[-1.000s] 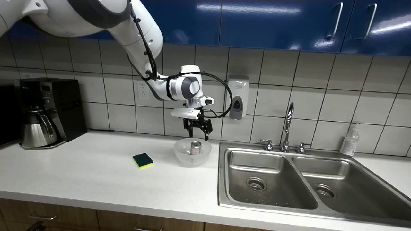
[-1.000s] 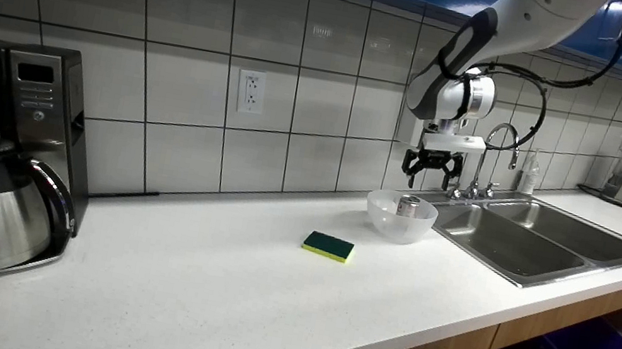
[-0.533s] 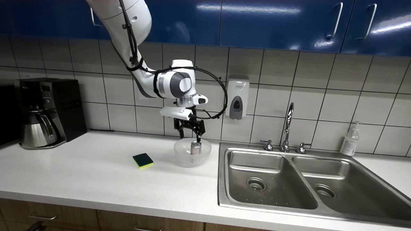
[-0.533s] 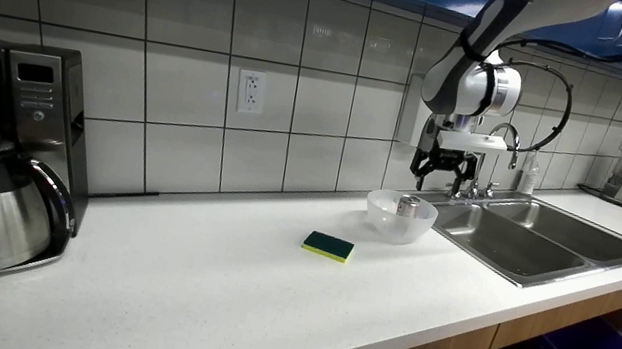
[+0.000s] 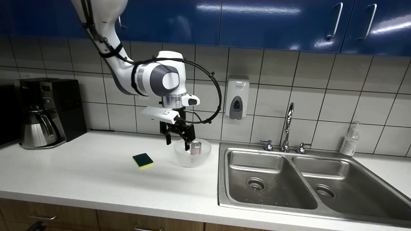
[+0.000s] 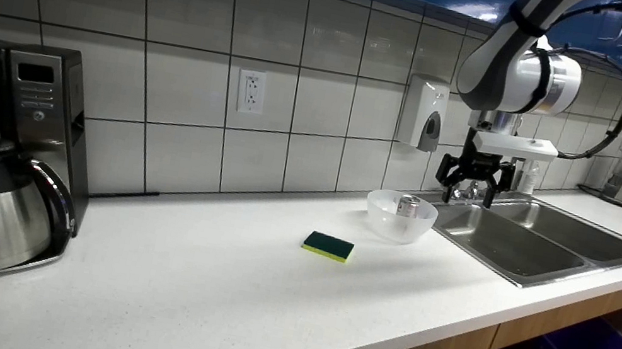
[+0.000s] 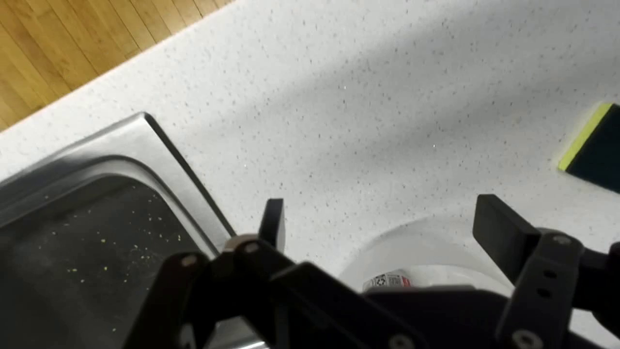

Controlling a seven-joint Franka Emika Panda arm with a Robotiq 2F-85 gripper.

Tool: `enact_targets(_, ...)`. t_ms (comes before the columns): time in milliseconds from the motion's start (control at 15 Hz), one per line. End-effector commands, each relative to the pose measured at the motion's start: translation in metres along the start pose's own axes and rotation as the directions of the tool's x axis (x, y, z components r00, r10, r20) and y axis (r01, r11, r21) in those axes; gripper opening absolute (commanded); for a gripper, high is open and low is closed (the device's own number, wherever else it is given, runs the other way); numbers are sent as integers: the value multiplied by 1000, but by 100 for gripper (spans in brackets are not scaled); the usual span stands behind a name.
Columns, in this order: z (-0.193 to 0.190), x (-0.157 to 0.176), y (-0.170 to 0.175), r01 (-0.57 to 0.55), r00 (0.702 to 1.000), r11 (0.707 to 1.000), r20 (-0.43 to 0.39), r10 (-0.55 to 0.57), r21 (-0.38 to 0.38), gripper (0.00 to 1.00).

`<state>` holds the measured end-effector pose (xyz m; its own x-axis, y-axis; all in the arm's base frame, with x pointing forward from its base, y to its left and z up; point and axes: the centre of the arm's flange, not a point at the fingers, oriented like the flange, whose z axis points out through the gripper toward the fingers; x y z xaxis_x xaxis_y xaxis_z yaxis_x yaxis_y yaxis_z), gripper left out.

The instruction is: Put the grey can inside the clear bowl

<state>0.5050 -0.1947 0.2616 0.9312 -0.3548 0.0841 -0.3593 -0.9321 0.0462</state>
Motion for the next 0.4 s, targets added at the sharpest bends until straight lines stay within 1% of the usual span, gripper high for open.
enact_targets(0, -42, -55, 12, 25, 999, 1000, 35, -25, -2, 100)
enact_targets(67, -45, -64, 13, 36, 998, 999, 50, -35, -10, 100)
enact_targets(133, -18, -33, 9, 13, 999, 1000, 32, -13, -4, 100)
enact_targets(200, -23, -38, 10, 13, 999, 1000, 32, -13, -2, 100)
enact_targets(333, -22, -38, 10, 13, 999, 1000, 32, -13, -2, 100)
